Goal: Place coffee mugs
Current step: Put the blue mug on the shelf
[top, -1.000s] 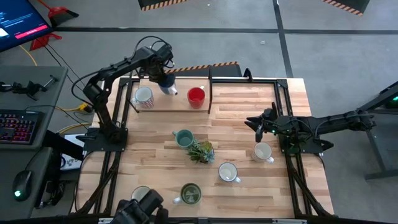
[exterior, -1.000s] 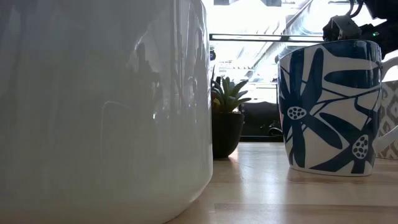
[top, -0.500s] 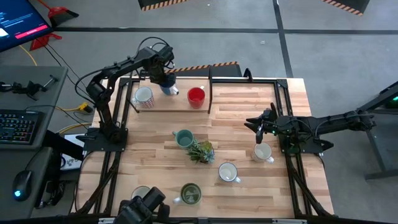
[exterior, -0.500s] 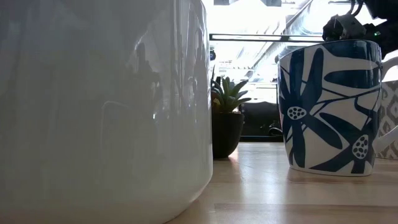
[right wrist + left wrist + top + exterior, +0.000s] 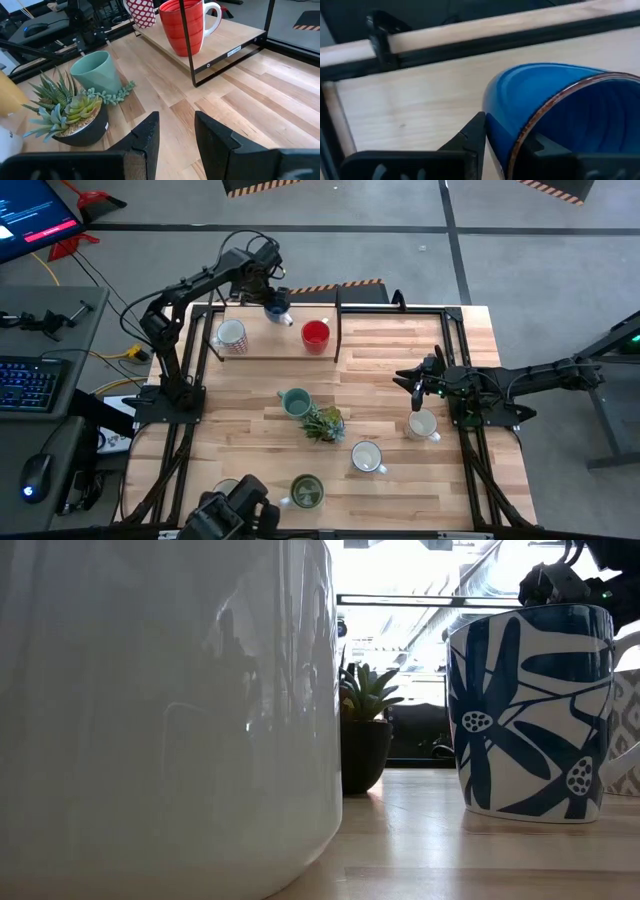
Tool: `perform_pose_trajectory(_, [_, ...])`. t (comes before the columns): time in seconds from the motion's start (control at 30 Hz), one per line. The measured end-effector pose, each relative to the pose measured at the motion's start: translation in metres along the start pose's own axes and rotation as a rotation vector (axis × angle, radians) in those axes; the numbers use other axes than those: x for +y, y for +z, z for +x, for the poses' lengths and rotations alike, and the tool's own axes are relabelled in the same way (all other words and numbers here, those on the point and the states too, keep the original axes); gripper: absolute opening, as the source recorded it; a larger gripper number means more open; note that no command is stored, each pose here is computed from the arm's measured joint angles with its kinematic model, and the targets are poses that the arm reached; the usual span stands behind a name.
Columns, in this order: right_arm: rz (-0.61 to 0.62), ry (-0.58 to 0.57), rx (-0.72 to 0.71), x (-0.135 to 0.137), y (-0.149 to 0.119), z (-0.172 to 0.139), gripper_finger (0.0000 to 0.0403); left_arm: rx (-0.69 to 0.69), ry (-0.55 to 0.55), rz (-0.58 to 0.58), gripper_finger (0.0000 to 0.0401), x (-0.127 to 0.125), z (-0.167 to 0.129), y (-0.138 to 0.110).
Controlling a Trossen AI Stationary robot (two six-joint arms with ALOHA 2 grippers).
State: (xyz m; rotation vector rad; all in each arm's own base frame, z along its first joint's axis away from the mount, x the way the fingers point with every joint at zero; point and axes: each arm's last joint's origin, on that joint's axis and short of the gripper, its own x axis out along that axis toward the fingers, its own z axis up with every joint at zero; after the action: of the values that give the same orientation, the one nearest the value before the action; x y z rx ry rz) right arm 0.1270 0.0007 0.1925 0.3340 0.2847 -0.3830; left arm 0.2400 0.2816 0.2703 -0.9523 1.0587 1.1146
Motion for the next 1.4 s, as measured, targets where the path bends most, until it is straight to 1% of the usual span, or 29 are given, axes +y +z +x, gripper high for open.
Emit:
perform_pose_trajectory(0.13, [-0.018, 0.0, 0.0, 0.0, 0.0, 0.0, 0.0103, 0.032, -0.039, 0.015, 0.0033, -0.001, 0.0, -0.001])
perform_pose_trajectory(0.23, [-0.018, 0.0, 0.0, 0.0, 0.0, 0.0, 0.0103, 0.046, -0.04, 0.03, 0.0012, -0.001, 0.0, -0.003])
perform_pose_trajectory(0.3, [-0.018, 0.0, 0.0, 0.0, 0.0, 0.0, 0.0103, 0.045, -0.04, 0.035, 0.0007, -0.001, 0.0, -0.003])
perform_pose_trajectory(0.53, [-0.028, -0.016, -0.007, 0.0, 0.0, 0.0, 0.0103, 0.064, 0.008, 0.057, 0.001, 0.002, -0.001, -0.005])
perform_pose_trajectory(0.83, [-0.026, -0.024, -0.011, -0.001, 0.0, 0.0, 0.0103, 0.071, 0.029, 0.078, 0.0006, 0.003, -0.001, -0.007])
perform_pose_trajectory(0.97, [-0.026, -0.024, -0.011, -0.001, 0.0, 0.0, 0.0103, 0.089, 0.054, 0.084, 0.0006, 0.004, 0.005, -0.01])
perform_pose_trajectory(1.17, [-0.033, -0.027, -0.012, -0.001, 0.0, 0.0, 0.0103, 0.12, 0.069, 0.092, 0.0006, 0.006, 0.012, -0.015])
perform_pose_trajectory(1.4, [-0.033, -0.027, -0.012, -0.001, 0.0, 0.0, 0.0103, 0.118, 0.07, 0.093, 0.0006, 0.006, 0.014, -0.016])
